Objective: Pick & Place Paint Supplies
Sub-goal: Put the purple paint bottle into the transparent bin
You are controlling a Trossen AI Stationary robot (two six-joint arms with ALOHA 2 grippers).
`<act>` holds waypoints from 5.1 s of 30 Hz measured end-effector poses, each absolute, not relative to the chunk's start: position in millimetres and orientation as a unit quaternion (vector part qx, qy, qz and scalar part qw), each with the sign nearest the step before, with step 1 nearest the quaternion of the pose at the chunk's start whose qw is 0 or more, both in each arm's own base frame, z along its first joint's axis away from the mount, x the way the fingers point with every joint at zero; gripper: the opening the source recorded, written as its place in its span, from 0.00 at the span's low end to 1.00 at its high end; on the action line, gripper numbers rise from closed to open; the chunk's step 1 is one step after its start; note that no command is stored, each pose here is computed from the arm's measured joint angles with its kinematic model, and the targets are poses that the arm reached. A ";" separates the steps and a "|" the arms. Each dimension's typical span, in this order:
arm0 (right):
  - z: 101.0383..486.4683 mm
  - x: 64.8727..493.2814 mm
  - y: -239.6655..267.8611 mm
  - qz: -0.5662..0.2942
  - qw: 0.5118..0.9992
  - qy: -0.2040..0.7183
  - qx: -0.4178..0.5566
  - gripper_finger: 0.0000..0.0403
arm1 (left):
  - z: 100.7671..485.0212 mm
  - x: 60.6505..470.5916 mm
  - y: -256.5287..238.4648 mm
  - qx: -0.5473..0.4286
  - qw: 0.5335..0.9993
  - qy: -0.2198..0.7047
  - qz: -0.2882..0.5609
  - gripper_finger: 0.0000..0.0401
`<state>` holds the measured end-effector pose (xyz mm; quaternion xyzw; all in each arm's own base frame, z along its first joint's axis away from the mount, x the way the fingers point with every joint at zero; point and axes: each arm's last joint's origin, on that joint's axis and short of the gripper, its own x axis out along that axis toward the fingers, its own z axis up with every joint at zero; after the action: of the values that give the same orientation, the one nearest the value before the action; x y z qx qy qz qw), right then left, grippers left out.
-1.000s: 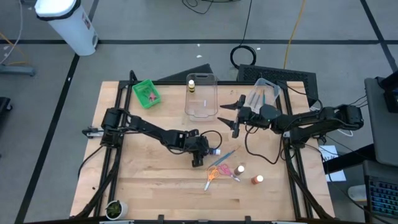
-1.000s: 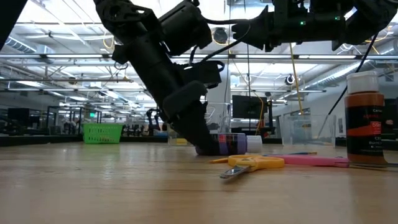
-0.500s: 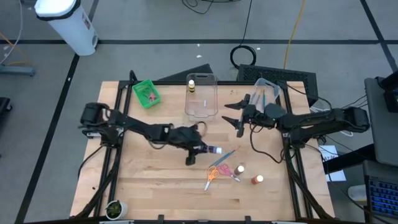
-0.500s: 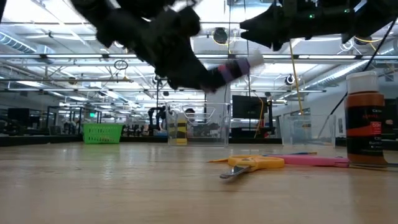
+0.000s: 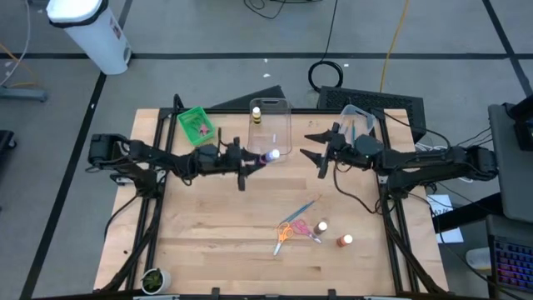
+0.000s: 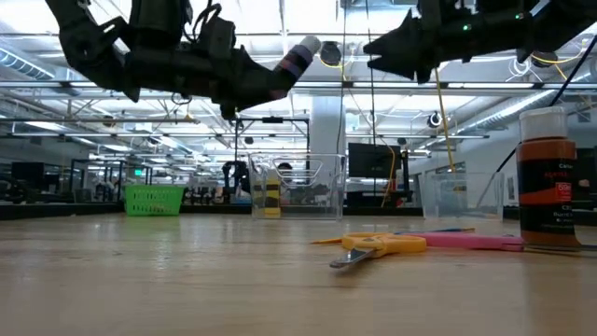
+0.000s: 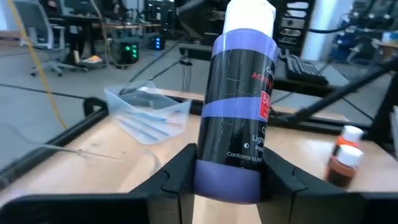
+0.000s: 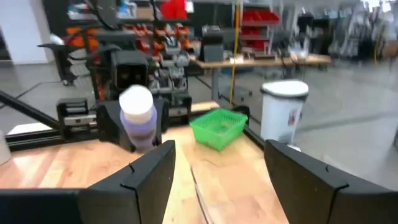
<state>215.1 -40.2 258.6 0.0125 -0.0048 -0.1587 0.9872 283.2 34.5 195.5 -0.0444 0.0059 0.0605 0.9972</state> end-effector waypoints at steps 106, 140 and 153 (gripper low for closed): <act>307.1 359.2 -135.4 -0.023 0.992 0.113 0.050 0.27 | 196.8 273.0 94.8 -0.009 0.986 0.017 0.167 0.31; 278.4 324.0 -243.0 -0.157 0.963 0.205 0.076 0.27 | 193.6 274.5 92.7 -0.003 0.982 0.042 0.186 0.77; 221.3 339.6 -259.0 -0.196 0.938 0.281 0.057 0.27 | 191.5 274.1 92.6 -0.006 0.981 0.051 0.186 0.77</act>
<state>339.6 -259.0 221.3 0.0567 0.2807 -0.1963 0.9378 274.1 92.6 191.5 -0.0055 0.0509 0.1859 0.9812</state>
